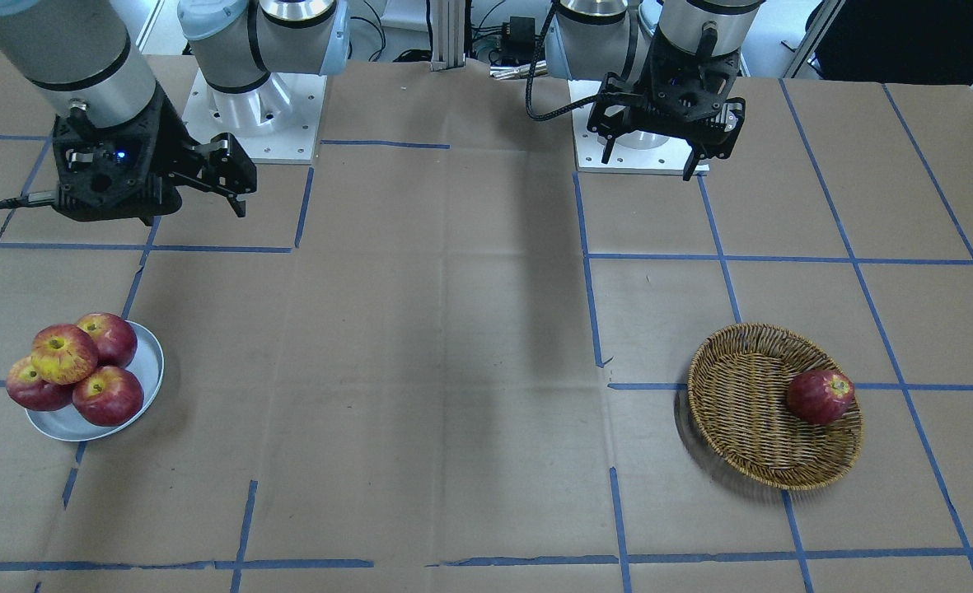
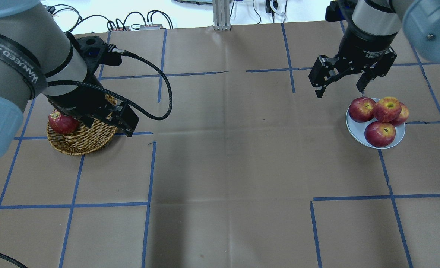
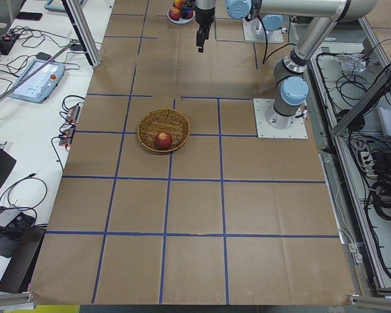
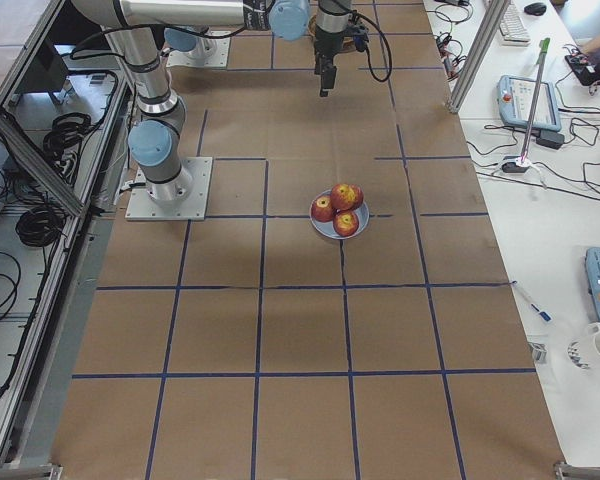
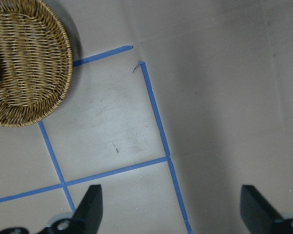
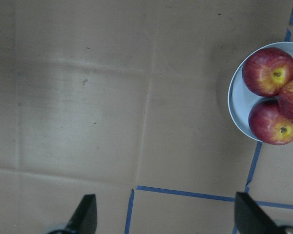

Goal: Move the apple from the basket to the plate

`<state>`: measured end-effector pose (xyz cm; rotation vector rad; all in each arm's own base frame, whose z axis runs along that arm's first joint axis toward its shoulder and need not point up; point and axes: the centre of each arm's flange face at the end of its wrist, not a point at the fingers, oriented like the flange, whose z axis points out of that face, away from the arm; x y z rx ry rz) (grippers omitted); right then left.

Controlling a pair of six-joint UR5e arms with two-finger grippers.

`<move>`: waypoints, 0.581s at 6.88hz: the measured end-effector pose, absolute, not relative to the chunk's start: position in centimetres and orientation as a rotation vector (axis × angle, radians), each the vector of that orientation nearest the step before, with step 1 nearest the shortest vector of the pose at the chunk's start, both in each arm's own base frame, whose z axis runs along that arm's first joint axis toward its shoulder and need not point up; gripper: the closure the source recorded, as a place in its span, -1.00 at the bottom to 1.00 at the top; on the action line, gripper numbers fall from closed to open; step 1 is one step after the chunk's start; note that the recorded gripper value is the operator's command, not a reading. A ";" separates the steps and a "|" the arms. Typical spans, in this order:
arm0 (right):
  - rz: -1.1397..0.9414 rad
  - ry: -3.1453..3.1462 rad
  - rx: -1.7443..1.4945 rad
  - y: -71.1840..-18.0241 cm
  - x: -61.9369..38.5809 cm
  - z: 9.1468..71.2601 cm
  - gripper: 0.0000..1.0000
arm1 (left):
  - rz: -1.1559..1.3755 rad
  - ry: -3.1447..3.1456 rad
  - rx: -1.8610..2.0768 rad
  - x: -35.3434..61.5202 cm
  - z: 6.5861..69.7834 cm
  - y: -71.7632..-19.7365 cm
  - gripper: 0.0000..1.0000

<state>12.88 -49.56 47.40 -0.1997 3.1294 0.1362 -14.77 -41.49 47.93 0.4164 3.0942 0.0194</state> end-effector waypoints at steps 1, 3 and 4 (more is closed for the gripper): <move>0.127 3.133 -0.195 -49.0 13.5 47.7 -1.00 | 0.020 3.094 0.416 -14.8 47.9 -41.5 -0.98; 0.129 3.133 -0.192 -48.6 13.8 47.6 -1.00 | 0.020 3.095 0.415 -14.8 48.0 -41.4 -0.98; 0.129 3.134 -0.192 -48.5 13.8 47.6 -1.00 | 0.020 3.095 0.414 -14.8 48.0 -41.4 -0.98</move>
